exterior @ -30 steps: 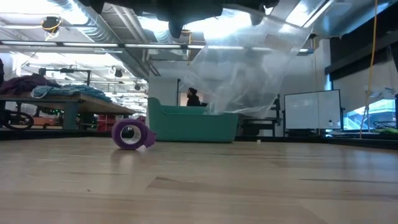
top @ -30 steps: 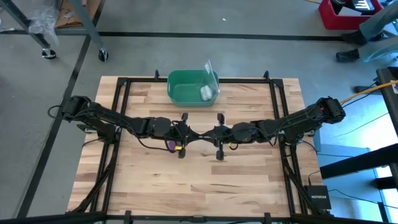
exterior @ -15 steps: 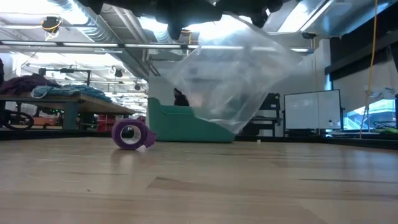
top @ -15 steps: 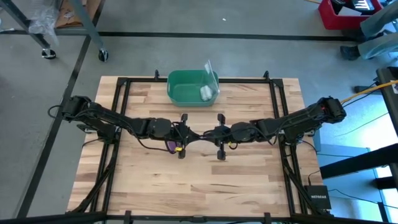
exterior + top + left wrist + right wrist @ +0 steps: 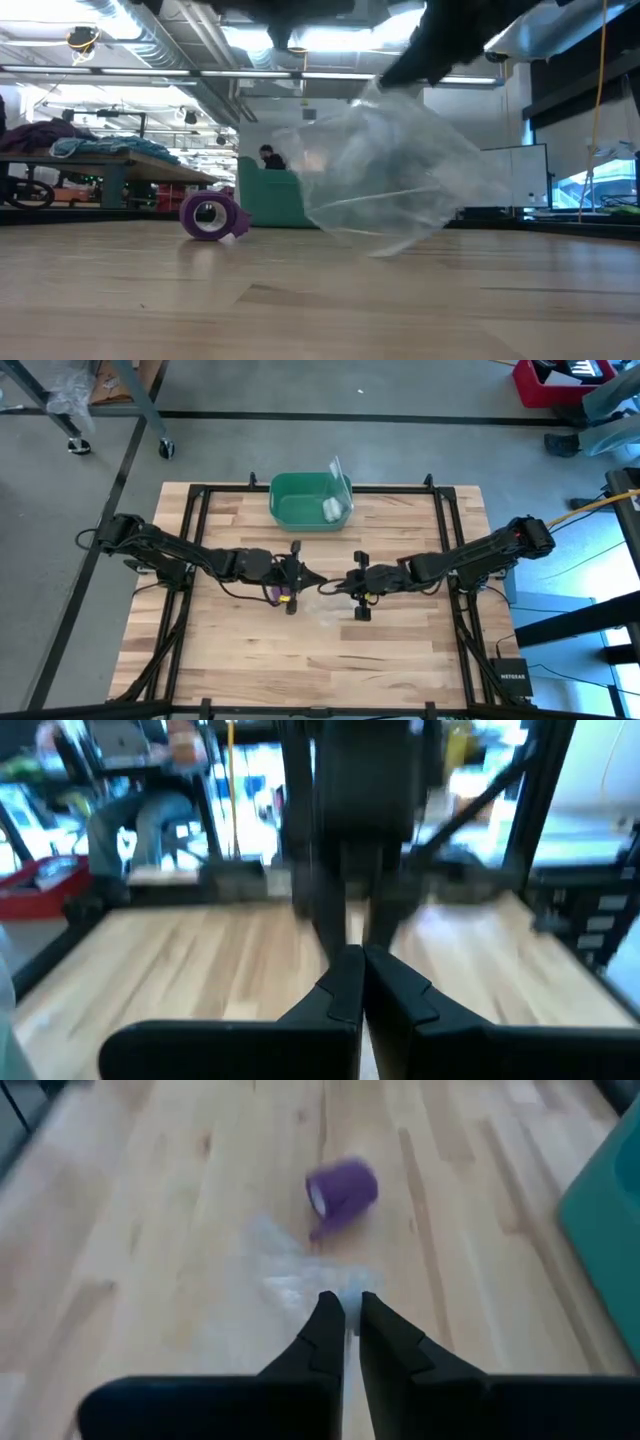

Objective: Roll bandage
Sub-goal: Open the zip bag

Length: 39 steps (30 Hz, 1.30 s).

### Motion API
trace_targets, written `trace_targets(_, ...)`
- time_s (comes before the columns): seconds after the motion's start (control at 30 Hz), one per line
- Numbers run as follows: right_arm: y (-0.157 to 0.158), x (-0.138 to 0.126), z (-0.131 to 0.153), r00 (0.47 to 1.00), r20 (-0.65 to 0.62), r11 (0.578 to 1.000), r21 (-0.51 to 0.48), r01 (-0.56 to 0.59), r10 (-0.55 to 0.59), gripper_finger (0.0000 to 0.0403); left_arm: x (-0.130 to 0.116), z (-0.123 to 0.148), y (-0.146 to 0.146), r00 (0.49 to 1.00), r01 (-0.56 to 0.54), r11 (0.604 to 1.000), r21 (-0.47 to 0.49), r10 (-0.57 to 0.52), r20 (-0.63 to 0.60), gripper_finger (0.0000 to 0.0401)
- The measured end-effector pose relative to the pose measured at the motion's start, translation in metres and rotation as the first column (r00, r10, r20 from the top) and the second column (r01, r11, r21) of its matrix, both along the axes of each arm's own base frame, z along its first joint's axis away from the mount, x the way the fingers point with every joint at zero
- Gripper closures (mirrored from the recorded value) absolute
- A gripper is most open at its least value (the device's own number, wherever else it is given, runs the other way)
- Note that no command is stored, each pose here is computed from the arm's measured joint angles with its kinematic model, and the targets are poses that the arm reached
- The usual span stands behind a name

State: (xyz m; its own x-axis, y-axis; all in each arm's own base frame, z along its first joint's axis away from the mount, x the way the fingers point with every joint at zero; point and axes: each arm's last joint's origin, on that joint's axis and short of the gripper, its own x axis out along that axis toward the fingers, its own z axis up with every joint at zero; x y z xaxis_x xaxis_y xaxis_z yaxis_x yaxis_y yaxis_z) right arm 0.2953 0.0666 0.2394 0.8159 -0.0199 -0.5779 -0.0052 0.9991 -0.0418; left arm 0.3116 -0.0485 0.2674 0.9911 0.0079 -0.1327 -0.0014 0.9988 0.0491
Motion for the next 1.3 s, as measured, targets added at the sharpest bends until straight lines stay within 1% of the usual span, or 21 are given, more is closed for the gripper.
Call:
trace_targets(0.07, 0.0, 0.0, -0.002, 1.0, -0.009, 1.0, -0.002, -0.001, 0.001, 0.0381, -0.002, 0.004, 0.0, 1.0, 0.0, 1.0, -0.005, 0.0, 0.005, 0.0401)
trace_targets(0.13, 0.0, 0.001, 0.003, 1.0, 0.026, 1.0, 0.005, -0.001, 0.001, 0.038, -0.002, 0.0, 0.0, 0.999, -0.007, 0.999, -0.035, 0.005, -0.036, 0.0398)
trace_targets(0.23, 0.0, 0.001, 0.002, 1.0, 0.018, 1.0, 0.001, -0.003, 0.003, 0.0379, -0.003, -0.01, 0.003, 0.993, -0.034, 0.996, -0.086, 0.024, -0.114, 0.0384)
trace_targets(0.37, 0.001, 0.003, 0.005, 0.999, 0.054, 1.0, 0.009, -0.003, 0.003, 0.0378, 0.0, -0.016, 0.008, 0.986, -0.075, 0.984, -0.159, 0.05, -0.157, 0.034)
trace_targets(0.47, 0.001, 0.003, 0.006, 0.998, 0.06, 1.0, 0.008, -0.005, 0.005, 0.0378, 0.005, -0.028, 0.009, 0.98, -0.043, 0.979, -0.197, 0.002, -0.201, 0.0303)
trace_targets(0.57, 0.001, 0.003, 0.006, 0.998, 0.064, 1.0, 0.009, -0.005, 0.005, 0.0378, 0.013, -0.034, 0.006, 0.978, -0.012, 0.979, -0.205, -0.032, -0.208, 0.028)
trace_targets(0.7, 0.001, 0.003, 0.006, 0.998, 0.063, 1.0, 0.008, -0.006, 0.005, 0.0378, 0.022, -0.039, 0.005, 0.972, -0.01, 0.983, -0.184, -0.033, -0.231, 0.027)
trace_targets(0.83, 0.001, 0.003, 0.006, 0.998, 0.065, 1.0, 0.009, -0.006, 0.005, 0.0377, 0.03, -0.037, 0.004, 0.976, -0.008, 0.983, -0.184, -0.033, -0.217, 0.0276)
trace_targets(0.93, 0.001, 0.003, 0.006, 0.998, 0.063, 1.0, 0.008, -0.006, 0.005, 0.0377, 0.033, -0.047, 0.004, 0.969, -0.008, 0.99, -0.143, -0.027, -0.244, 0.0285)
trace_targets(1.03, 0.001, 0.003, 0.006, 0.998, 0.06, 1.0, 0.007, -0.005, 0.005, 0.0377, 0.034, -0.043, 0.005, 0.977, -0.018, 0.994, -0.11, -0.006, -0.215, 0.03)
trace_targets(1.17, 0.0, 0.003, 0.006, 0.998, 0.059, 1.0, 0.005, -0.005, 0.005, 0.0377, 0.034, -0.043, 0.005, 0.977, -0.026, 0.997, -0.068, 0.011, -0.214, 0.0335)
trace_targets(1.3, 0.0, 0.003, 0.007, 0.998, 0.06, 1.0, 0.006, -0.005, 0.005, 0.0377, 0.034, -0.042, 0.005, 0.979, -0.013, 0.999, -0.029, 0.007, -0.205, 0.0387)
